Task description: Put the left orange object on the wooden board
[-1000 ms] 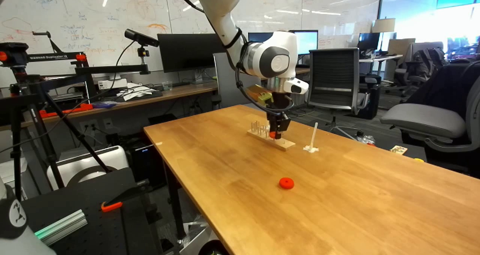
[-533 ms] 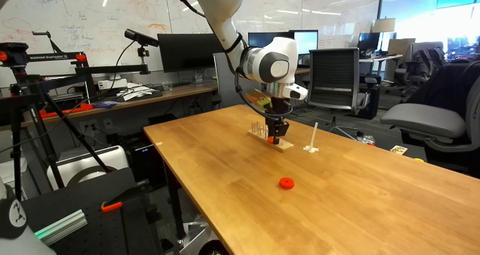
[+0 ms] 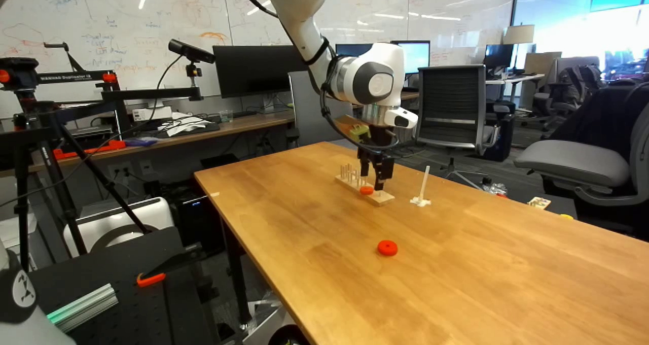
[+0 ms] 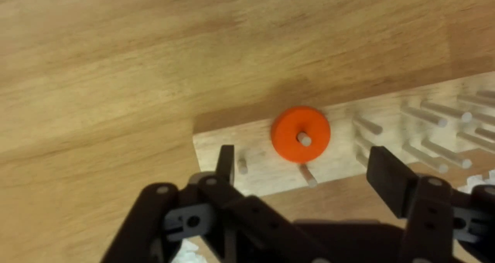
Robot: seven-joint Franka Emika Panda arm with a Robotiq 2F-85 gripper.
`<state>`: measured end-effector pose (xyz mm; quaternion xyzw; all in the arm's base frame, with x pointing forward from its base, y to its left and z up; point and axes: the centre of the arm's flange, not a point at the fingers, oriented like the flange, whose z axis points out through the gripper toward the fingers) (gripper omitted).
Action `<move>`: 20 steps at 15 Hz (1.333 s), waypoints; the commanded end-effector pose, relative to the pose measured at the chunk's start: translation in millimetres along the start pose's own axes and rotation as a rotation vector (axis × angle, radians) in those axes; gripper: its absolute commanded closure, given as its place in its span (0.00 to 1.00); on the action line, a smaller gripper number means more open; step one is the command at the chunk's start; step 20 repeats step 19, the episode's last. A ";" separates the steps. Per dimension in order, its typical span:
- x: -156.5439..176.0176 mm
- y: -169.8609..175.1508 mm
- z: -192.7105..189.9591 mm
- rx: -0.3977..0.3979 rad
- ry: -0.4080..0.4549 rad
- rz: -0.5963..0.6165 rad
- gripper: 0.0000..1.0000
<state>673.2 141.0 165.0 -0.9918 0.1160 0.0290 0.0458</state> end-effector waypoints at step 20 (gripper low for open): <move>-25.2 -26.5 -213.6 -0.093 -0.232 -0.355 0.00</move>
